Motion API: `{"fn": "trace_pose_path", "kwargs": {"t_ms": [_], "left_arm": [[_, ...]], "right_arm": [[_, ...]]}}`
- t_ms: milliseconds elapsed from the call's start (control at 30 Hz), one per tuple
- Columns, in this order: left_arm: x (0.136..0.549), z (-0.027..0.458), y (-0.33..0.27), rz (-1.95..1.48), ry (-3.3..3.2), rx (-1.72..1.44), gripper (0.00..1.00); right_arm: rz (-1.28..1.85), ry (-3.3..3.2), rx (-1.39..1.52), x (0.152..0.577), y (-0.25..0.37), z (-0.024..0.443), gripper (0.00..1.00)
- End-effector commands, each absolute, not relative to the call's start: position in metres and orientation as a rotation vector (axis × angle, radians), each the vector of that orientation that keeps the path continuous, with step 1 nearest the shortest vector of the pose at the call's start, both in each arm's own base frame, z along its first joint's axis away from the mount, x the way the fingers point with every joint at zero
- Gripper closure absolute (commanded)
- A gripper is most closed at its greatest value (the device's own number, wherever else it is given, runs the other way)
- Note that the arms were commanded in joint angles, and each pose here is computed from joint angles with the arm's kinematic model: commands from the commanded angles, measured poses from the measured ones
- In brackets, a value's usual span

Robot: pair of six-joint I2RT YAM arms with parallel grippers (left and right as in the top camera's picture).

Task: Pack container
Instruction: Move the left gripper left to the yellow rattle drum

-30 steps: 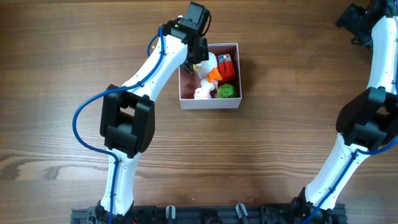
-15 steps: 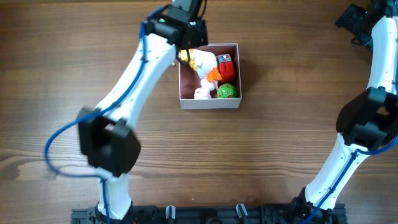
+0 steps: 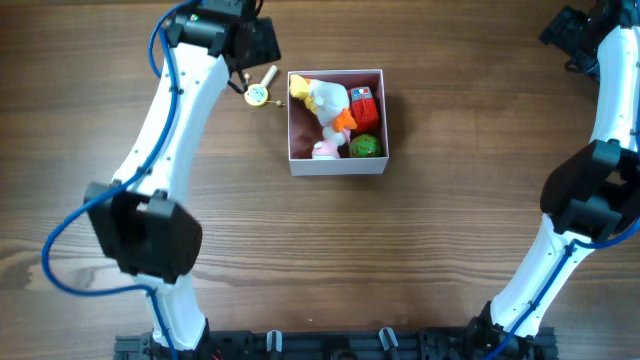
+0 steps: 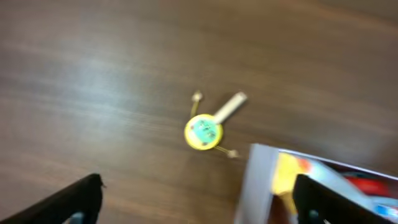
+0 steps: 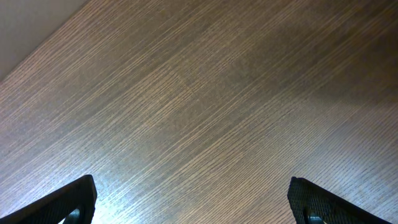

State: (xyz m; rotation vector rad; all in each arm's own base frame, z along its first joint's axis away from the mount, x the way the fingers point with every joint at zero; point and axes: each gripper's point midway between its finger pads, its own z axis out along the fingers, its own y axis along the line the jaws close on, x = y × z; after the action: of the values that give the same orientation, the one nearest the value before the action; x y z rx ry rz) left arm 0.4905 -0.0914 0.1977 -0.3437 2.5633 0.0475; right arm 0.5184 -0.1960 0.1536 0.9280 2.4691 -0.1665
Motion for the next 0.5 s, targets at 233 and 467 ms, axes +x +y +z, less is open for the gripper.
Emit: {"fn": "trace_pose_path", "kwargs": {"t_ms": [233,467], "left_arm": [[0.498,0.174,-0.056,0.133,2.609,-0.374,0.00],[0.501,0.117,-0.086,-0.024,2.780,0.175,0.00]], "right_arm": [[-0.159,2.473,0.931,0.520,-0.195,0.150,0.00],[-0.159,2.473,0.931,0.520,-0.195,0.150,0.00]]}}
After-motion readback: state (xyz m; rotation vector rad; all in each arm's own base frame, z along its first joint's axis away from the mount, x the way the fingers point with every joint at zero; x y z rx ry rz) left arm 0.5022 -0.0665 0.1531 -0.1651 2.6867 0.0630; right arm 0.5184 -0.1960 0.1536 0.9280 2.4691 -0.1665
